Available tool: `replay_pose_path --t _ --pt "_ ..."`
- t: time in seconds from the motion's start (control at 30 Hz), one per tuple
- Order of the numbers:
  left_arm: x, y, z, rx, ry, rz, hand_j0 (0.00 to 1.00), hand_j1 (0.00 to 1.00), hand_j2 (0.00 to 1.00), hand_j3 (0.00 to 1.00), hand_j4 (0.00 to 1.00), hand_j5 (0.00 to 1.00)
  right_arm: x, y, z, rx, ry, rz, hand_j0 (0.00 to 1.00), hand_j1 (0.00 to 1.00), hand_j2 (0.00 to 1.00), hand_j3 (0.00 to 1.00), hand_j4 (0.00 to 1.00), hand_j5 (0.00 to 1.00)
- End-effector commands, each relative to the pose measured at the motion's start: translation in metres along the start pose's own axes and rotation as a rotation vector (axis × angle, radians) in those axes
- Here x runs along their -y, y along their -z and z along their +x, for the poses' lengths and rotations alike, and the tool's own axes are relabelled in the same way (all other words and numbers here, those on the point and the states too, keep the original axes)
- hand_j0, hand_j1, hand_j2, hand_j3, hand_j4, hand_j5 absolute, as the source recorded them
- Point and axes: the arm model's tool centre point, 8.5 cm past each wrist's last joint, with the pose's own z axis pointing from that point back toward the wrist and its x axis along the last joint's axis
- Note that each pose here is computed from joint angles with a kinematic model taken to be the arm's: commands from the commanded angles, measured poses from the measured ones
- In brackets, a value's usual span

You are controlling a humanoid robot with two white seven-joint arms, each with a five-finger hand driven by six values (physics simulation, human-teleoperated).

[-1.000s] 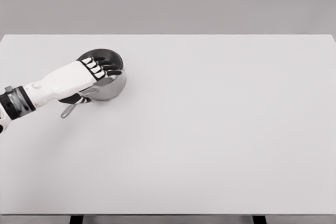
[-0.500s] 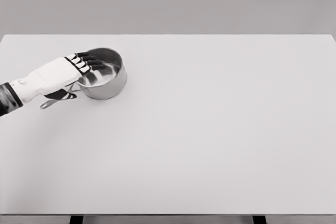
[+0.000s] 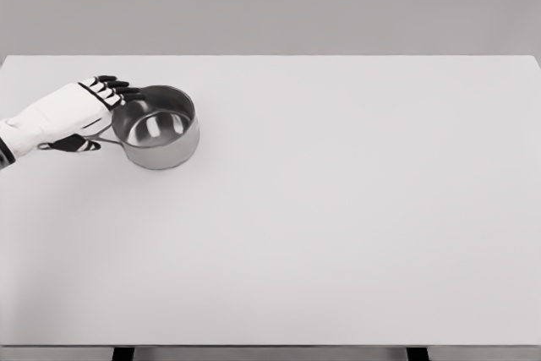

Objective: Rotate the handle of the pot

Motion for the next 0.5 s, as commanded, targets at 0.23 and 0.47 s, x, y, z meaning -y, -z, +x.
replay_pose_path --t 0.23,0.47 --pt "-0.007 -0.001 -0.012 -0.03 0.003 0.008 1.0 1.0 1.0 1.0 1.0 1.0 0.0 0.0 0.0 0.0 0.001 0.0 1.0 1.0 1.0 1.0 1.0 1.0" --pt "-0.007 -0.002 -0.019 -0.051 0.02 -0.007 1.0 1.0 1.0 1.0 1.0 1.0 0.0 0.0 0.0 0.0 0.001 0.0 1.0 1.0 1.0 1.0 1.0 1.0"
